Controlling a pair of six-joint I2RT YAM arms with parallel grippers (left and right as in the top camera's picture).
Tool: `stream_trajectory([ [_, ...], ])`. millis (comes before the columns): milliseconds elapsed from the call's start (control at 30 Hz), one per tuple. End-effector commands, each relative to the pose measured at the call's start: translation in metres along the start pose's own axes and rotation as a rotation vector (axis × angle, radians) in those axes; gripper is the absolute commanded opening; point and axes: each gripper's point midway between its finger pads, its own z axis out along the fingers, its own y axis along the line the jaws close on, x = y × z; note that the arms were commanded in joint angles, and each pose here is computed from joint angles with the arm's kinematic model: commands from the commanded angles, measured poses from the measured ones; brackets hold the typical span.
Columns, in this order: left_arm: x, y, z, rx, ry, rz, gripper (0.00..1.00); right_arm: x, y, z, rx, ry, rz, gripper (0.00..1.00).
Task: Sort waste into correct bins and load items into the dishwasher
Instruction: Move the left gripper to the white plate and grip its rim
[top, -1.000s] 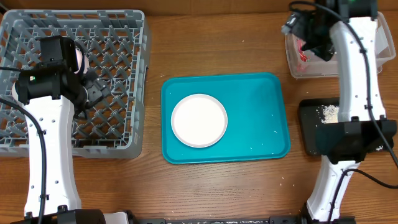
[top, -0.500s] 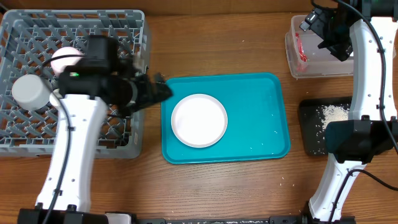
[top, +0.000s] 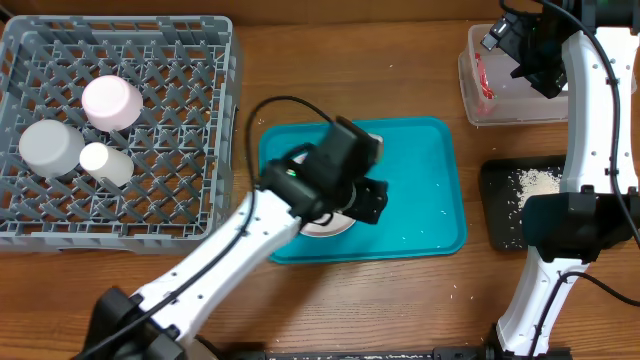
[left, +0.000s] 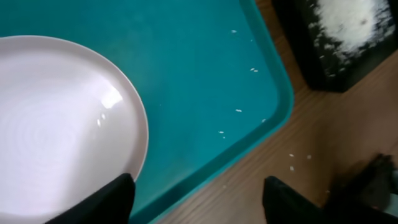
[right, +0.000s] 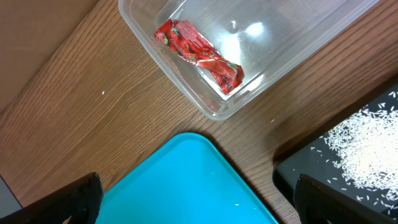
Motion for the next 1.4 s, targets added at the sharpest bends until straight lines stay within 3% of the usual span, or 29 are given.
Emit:
stream_trajectory([
  [0,0.002,0.029,0.029,-0.232,-0.016,0.029,0.66,-0.005,0.005,-0.017,-0.035,-0.038,-0.015,1.0],
  [167,0.014,0.051,0.071,-0.356,0.042,0.053,0.66,-0.005,0.005,-0.017,-0.035,-0.038,-0.015,1.0],
  [267,0.026,0.058,0.092,-0.37,0.099,0.051,0.46,-0.005,0.005,-0.017,-0.035,-0.038,-0.015,1.0],
  [633,0.031,0.052,0.112,-0.31,0.124,0.04,0.42,-0.005,0.005,-0.017,-0.035,-0.038,-0.015,1.0],
  [833,0.042,0.061,0.126,-0.336,0.166,0.04,0.3,-0.005,0.005,-0.017,-0.035,-0.038,-0.015,1.0],
  [1033,0.059,0.067,0.144,-0.335,0.231,0.023,0.06,-0.005,0.005,-0.017,-0.035,-0.038,-0.015,1.0],
  [1233,0.04,0.046,0.13,-0.26,0.195,0.01,0.04,-0.005,0.005,-0.017,-0.035,-0.038,-0.015,1.0],
  [1367,0.001,0.019,0.09,-0.195,0.124,0.003,0.04,-0.005,0.005,-0.017,-0.035,-0.038,-0.015,1.0],
])
